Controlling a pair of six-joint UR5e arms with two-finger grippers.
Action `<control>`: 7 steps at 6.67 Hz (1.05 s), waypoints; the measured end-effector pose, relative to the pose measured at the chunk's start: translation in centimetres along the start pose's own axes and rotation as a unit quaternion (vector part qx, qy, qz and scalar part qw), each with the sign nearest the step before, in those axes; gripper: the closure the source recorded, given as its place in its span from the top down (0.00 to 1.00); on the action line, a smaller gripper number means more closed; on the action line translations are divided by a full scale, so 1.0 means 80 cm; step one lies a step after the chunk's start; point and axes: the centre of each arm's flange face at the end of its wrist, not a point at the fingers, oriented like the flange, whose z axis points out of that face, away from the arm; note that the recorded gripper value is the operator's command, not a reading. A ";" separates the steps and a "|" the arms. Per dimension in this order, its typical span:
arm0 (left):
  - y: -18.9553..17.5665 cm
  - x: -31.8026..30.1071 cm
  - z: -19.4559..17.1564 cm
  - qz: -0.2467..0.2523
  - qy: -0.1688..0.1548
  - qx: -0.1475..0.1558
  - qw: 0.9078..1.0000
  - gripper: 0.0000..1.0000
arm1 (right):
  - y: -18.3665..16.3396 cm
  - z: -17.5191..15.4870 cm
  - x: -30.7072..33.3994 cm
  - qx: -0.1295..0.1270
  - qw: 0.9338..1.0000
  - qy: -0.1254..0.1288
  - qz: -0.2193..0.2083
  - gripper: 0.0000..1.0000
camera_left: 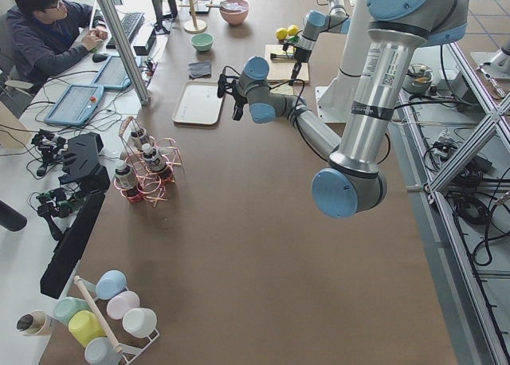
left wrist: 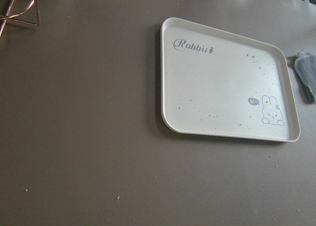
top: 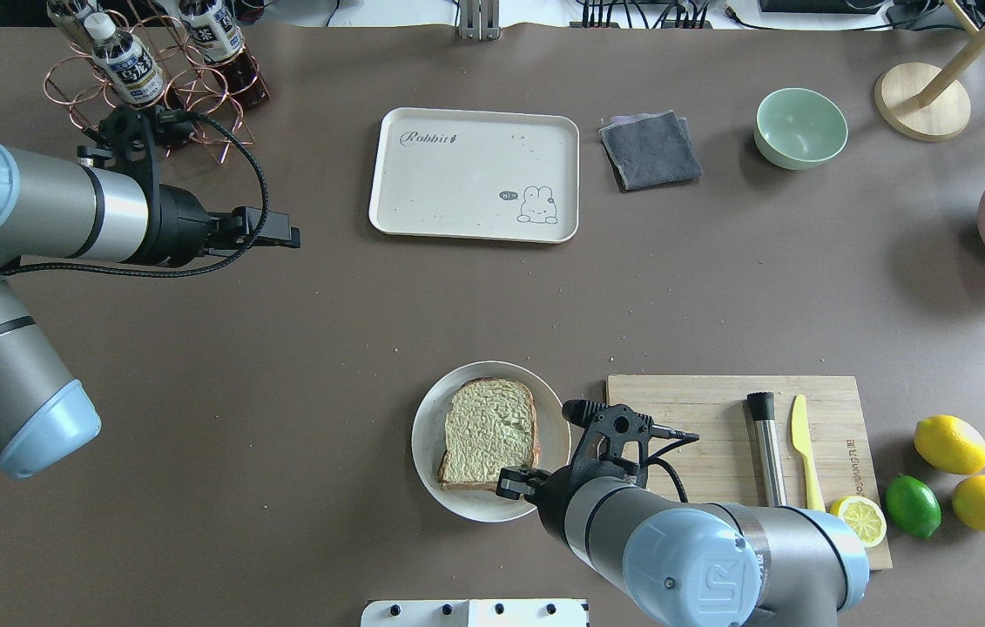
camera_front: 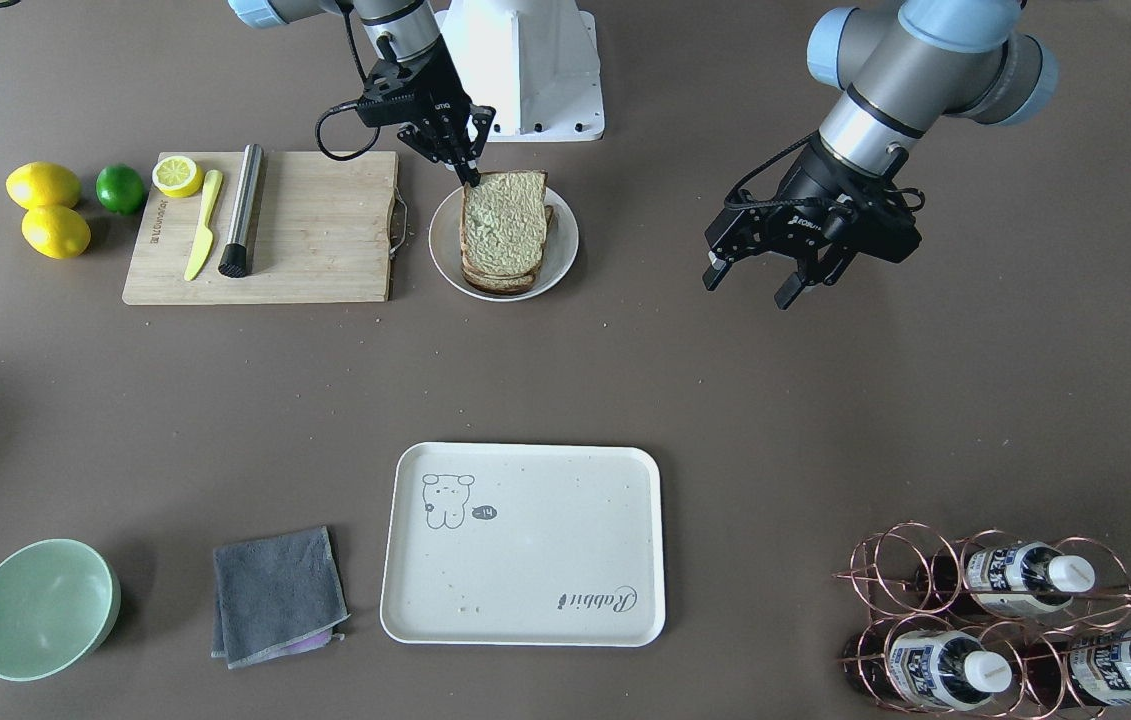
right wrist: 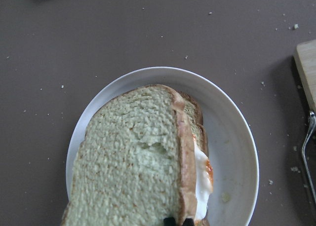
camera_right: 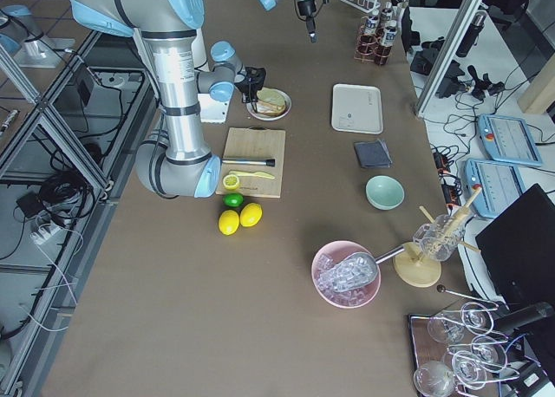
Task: Make sandwich and place on tray
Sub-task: 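Carry the bread slice over the plate and lay it on the egg, then open the right gripper and release the top bread slice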
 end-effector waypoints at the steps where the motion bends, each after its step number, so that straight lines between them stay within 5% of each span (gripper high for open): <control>1: 0.000 0.000 0.000 0.000 0.000 0.000 1.000 0.98 | 0.000 0.001 -0.002 0.003 1.000 -0.001 0.009 0.00; 4: 0.001 0.001 -0.001 0.000 0.001 0.000 1.000 0.98 | -0.002 0.008 -0.005 0.017 1.000 0.000 0.022 0.00; 5: 0.001 0.001 -0.001 0.001 0.002 0.000 1.000 0.98 | -0.001 0.015 -0.002 0.020 1.000 0.005 0.021 0.14; 6: 0.001 0.002 -0.001 0.001 0.002 0.000 1.000 0.98 | 0.001 0.023 0.002 0.022 1.000 0.011 0.020 0.99; 7: 0.000 0.001 0.000 0.001 0.001 0.000 1.000 0.98 | 0.002 0.028 0.007 0.024 0.999 0.016 0.016 1.00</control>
